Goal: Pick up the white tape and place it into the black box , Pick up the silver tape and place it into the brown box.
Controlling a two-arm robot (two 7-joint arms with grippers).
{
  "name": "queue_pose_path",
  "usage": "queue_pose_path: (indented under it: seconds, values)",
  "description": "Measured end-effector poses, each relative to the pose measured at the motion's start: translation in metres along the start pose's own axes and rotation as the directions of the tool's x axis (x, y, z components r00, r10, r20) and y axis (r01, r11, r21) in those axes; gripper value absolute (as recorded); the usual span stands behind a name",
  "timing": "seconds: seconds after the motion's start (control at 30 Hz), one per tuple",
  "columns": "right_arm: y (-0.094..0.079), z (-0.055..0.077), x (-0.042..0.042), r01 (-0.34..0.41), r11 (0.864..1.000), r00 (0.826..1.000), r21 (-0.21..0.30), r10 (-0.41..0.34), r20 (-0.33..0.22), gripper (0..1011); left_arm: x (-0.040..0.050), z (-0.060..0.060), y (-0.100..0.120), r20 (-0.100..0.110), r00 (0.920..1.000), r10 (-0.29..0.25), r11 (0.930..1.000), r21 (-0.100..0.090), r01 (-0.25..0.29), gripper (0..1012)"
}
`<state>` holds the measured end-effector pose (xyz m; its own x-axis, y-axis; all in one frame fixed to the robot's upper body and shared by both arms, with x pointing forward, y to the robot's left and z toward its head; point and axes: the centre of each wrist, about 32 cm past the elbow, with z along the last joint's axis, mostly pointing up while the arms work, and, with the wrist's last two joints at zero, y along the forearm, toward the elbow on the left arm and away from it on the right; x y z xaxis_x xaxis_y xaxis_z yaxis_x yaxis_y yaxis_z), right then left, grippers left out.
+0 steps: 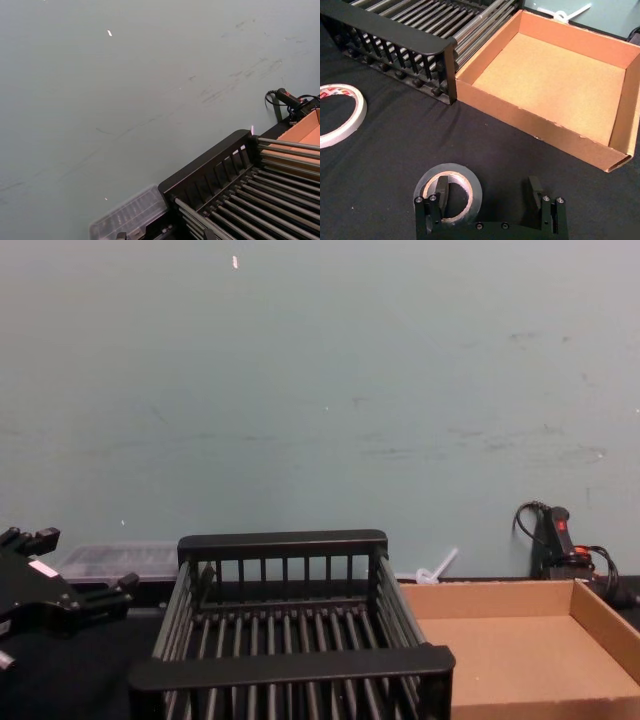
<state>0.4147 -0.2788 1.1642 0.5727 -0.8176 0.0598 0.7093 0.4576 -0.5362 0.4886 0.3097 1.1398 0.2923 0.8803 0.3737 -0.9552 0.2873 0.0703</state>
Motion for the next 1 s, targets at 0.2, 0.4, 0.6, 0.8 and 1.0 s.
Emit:
queue_pose_path:
  seconds: [0.2,0.4,0.6,0.8,1.0]
  values:
    - [0.0010,-0.0007,-0.0018,0.000,1.000,1.000,-0.006,0.000,0.000,1003,0.0000,0.0000,0.0000,0.000,1.0000,0.000,1.0000,0.000,0.000,1001]
    - [0.0011,-0.0008,-0.0020,0.002,1.000,1.000,-0.007,-0.002,0.001,1003,0.0000,0.0000,0.0000,0.000,1.0000,0.000,1.0000,0.000,0.000,1001]
    - [0.0009,-0.0007,-0.0016,0.003,1.000,1.000,-0.007,-0.003,0.002,993,0.0000,0.0000,0.0000,0.000,1.0000,0.000,1.0000,0.000,0.000,1001]
    - [0.0008,-0.0006,-0.0016,0.003,1.000,1.000,-0.006,-0.003,0.001,841,0.0000,0.0000,0.0000,0.000,1.0000,0.000,1.0000,0.000,0.000,1001]
    - [0.0008,-0.0005,-0.0016,0.003,1.000,1.000,-0.006,-0.003,0.001,693,0.0000,0.0000,0.0000,0.000,1.0000,0.000,1.0000,0.000,0.000,1001]
